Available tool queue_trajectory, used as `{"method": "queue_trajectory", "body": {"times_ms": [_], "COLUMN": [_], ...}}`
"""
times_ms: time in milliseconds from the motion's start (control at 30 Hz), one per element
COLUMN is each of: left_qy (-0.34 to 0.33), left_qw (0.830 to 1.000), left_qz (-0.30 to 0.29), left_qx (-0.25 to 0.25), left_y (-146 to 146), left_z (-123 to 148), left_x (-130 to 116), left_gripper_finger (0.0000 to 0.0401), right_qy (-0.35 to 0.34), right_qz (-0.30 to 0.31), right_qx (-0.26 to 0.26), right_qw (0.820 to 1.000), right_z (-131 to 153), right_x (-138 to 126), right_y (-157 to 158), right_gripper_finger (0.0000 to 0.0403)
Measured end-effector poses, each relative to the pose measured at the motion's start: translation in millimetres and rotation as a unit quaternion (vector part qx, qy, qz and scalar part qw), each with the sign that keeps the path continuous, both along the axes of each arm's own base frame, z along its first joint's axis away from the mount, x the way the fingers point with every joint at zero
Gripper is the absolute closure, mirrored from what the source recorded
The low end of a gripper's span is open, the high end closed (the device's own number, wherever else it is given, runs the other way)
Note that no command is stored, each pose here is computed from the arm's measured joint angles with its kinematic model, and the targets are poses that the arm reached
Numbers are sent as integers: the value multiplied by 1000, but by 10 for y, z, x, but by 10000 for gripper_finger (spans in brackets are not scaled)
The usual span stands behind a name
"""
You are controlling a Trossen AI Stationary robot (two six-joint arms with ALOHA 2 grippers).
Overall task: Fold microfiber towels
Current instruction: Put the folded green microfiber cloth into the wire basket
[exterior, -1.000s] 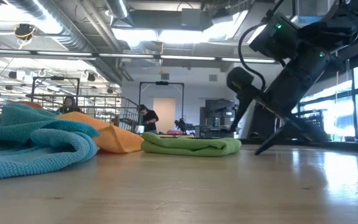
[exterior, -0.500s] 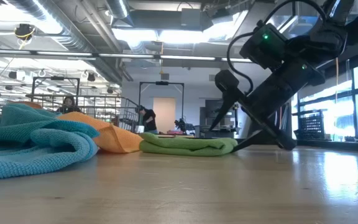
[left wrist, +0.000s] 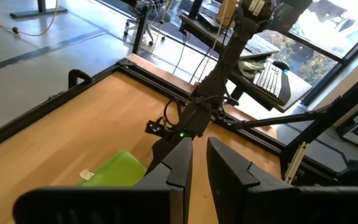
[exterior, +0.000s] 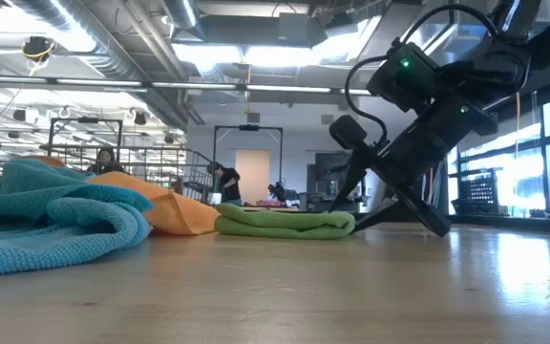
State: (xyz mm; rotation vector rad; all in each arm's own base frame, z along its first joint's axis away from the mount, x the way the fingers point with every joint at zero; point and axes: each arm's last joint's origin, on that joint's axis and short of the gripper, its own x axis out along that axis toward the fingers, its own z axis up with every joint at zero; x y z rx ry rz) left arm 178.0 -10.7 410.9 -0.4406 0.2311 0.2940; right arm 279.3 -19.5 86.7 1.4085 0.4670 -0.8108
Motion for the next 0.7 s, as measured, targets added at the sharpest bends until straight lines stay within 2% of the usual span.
{"method": "queue_trajectory", "body": {"times_ms": [167,233,267,367,467,567,700], "left_qy": [0,-4,-9,-26,-40,-47,-30], "left_qw": [1000,1000,1000,1000,999,999,996], "left_qz": [6,6,6,7,6,9,10], "left_qx": [1,1,-1,-4,4,25,80], "left_y": [3,3,3,2,3,12,55], "left_z": [1,6,14,47,78,109,111], "left_x": [-1,1,5,14,13,-22,-48], "left_gripper_finger": [360,360,360,360,360,360,360], "right_qy": [0,2,0,-13,-25,-68,-45], "right_qz": [-20,-13,-4,41,117,174,270], "right_qx": [-20,-34,-49,-109,-162,-202,-247], "right_qw": [1000,999,999,993,979,961,930], "right_z": [7,18,32,120,257,532,775], "right_x": [7,31,57,195,369,597,806], "right_y": [-17,-21,-25,-48,-60,-103,-205], "right_gripper_finger": [333,378,388,390,395,397,399]}}
